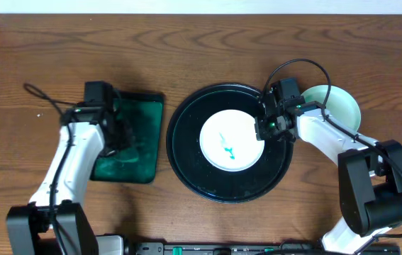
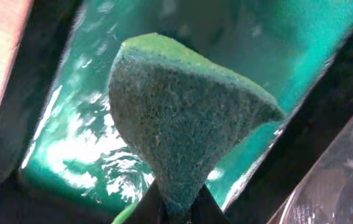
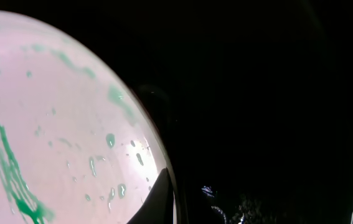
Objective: Clean dirty plates on tray and stack at the side
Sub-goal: 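Grasp the green sponge in the basin with the left gripper, then scrub the plate held by the right gripper with the left sponge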
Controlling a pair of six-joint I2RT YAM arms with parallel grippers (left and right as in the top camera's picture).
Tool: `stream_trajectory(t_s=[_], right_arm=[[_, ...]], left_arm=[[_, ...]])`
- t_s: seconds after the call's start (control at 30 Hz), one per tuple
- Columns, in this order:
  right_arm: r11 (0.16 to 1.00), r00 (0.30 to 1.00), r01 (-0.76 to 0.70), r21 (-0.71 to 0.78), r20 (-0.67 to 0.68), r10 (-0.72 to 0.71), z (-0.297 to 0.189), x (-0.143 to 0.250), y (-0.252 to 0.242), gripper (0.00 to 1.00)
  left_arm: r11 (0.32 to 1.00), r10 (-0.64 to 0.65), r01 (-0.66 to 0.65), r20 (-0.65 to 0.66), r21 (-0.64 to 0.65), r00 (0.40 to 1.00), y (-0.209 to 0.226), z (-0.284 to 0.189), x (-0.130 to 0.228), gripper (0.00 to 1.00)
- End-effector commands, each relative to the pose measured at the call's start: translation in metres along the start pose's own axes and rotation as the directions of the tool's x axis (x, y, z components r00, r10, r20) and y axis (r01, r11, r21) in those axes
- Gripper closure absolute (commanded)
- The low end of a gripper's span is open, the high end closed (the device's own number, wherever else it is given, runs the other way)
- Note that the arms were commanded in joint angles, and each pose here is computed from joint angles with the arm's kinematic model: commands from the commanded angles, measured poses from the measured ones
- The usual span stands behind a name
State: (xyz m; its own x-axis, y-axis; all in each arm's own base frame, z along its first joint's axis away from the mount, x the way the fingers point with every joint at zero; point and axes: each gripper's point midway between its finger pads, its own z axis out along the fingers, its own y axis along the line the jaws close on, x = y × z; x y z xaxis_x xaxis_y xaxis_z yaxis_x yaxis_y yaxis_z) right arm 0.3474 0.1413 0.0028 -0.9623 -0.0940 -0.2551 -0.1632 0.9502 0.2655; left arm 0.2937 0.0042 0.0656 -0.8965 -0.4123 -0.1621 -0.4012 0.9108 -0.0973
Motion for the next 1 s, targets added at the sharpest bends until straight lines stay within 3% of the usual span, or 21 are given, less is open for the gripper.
stream_trajectory(t_s=[0.0, 0.27, 0.4, 0.57, 0.77, 0.97], right_arm=[[0.989, 0.997, -0.074, 0.126, -0.006, 0.075, 0.007, 0.005, -0.024, 0.99], [0.996, 0.999, -0.017, 0.083, -0.033, 0.019, 0.008, 0.009, -0.017, 0.99], [0.996, 0.999, -0.016, 0.083, -0.033, 0.019, 0.008, 0.009, -0.017, 0.99], [0.996, 0.999, -0.016, 0.083, -0.032, 0.019, 0.008, 0.009, -0.017, 0.99], [0.996, 0.999, -0.017, 0.083, -0.033, 0.019, 0.008, 0.009, -0.017, 0.99], [0.992, 0.995, -0.087, 0.089, -0.039, 0.09, 0.007, 0.012, -0.017, 0.99]], left_arm=[[0.992, 0.038, -0.038, -0.007, -0.121, 0.999, 0.007, 0.021, 0.005, 0.93], [0.979, -0.003, -0.021, -0.115, -0.203, 0.993, 0.011, 0.076, 0.018, 0.93], [0.989, -0.018, -0.004, -0.149, -0.145, 0.989, 0.003, 0.078, 0.022, 0.93], [0.994, -0.022, 0.01, -0.104, -0.108, 0.994, -0.007, 0.042, 0.004, 0.93], [0.999, -0.007, 0.009, 0.066, -0.038, 0.998, -0.023, -0.032, -0.031, 0.93], [1.0, 0.027, -0.027, 0.103, 0.005, 0.994, -0.04, -0.05, -0.027, 0.93]])
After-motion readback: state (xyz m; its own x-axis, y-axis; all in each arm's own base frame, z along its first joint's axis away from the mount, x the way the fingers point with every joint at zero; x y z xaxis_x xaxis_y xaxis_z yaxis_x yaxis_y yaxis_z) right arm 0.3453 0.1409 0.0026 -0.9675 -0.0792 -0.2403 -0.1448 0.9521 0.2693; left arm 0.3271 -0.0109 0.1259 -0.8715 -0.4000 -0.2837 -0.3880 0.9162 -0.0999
